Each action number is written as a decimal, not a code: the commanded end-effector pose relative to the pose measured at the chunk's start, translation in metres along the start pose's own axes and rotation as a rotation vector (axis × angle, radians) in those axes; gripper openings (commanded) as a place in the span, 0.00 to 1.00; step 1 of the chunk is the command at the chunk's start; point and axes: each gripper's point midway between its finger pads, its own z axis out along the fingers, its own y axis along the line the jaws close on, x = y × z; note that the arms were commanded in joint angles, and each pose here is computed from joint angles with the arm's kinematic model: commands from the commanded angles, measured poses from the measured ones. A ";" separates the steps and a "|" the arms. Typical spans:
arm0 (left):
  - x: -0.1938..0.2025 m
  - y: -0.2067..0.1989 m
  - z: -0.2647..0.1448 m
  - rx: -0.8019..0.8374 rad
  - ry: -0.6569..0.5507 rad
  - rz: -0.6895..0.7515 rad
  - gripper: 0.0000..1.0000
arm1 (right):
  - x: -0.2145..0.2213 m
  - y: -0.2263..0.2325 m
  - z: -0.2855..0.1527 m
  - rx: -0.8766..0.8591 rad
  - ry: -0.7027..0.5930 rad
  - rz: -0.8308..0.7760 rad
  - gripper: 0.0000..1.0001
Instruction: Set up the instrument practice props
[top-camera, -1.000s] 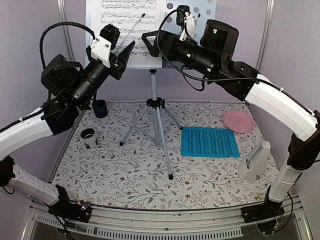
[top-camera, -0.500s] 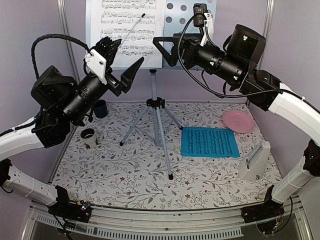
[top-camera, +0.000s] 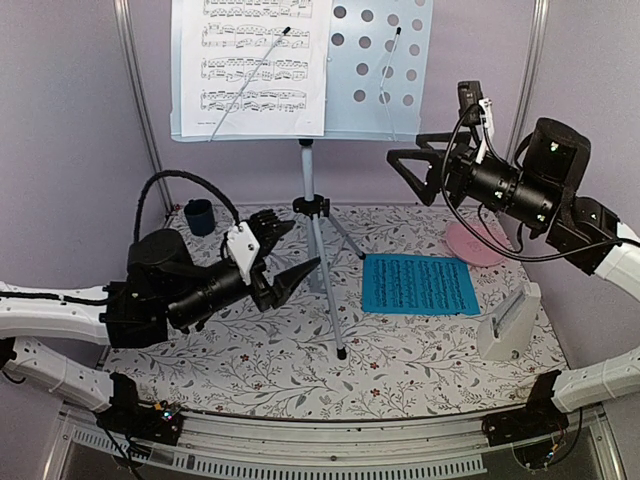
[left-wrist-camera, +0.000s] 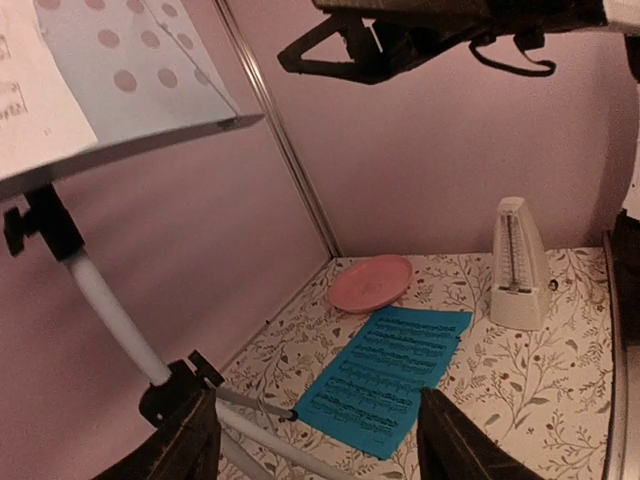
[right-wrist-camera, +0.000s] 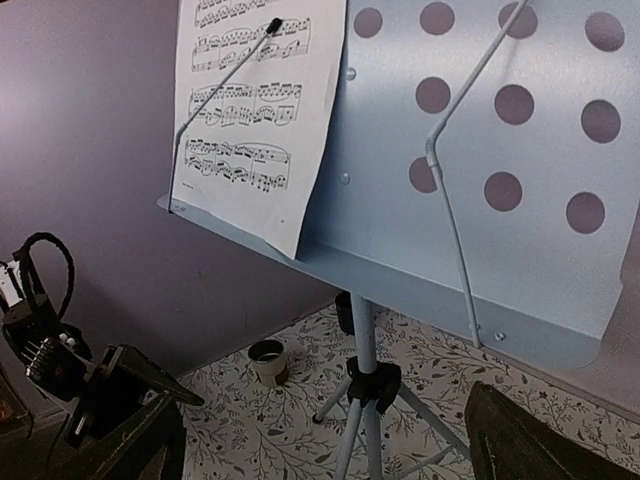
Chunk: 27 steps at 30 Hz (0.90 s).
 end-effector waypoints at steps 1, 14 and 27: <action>0.048 0.001 0.006 -0.102 0.074 -0.226 0.68 | 0.066 -0.007 0.001 -0.009 0.159 0.093 0.97; 0.164 0.095 -0.005 -0.180 0.282 -0.300 0.56 | 0.227 -0.026 0.018 -0.119 0.441 0.283 0.91; 0.217 0.117 0.025 -0.040 0.390 -0.106 0.54 | 0.301 -0.007 0.020 -0.265 0.570 0.424 0.89</action>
